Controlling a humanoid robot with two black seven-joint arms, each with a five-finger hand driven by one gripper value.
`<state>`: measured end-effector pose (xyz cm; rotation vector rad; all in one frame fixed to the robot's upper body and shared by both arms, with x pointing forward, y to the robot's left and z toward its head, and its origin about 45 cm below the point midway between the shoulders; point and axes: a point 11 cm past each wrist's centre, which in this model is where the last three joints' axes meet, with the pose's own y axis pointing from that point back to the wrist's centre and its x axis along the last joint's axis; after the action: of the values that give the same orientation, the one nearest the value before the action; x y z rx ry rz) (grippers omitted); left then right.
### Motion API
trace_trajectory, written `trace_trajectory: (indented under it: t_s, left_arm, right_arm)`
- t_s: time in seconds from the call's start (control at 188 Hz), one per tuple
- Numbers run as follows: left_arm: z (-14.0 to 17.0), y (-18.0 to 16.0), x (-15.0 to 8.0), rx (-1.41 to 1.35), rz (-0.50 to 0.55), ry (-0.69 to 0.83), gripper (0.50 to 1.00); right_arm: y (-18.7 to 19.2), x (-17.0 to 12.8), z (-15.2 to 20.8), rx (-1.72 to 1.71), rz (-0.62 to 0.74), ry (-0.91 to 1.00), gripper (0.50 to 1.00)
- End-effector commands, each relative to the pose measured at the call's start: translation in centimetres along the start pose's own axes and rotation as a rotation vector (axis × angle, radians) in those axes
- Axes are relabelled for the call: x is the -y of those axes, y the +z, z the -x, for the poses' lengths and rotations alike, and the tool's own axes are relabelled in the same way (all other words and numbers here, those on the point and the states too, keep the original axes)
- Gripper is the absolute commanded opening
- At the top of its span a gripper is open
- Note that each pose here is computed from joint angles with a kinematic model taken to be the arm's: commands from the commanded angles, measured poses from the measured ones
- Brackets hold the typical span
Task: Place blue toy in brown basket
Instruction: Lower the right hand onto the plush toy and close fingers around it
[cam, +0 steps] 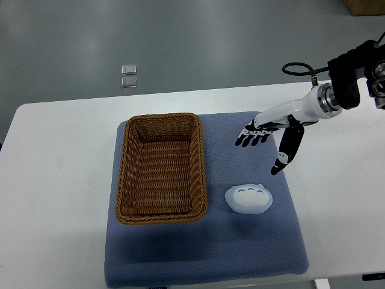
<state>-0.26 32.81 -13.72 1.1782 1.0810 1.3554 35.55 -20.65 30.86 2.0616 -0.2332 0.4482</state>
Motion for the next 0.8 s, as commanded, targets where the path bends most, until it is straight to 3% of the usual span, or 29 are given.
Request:
trace_trajectory:
  t_s: [0.0,0.793]
  left_arm:
    - [0.0,0.0,0.0,-0.001,0.0,0.0,1.0]
    - [-0.3,0.0,0.0,-0.003,0.0,0.01,1.0]
  right_arm:
    - [0.7,0.9,0.8,0.033,-0.004,0.0,0.907]
    - [3.1,4.7,5.4,0.199,-0.061,-0.038,0.907]
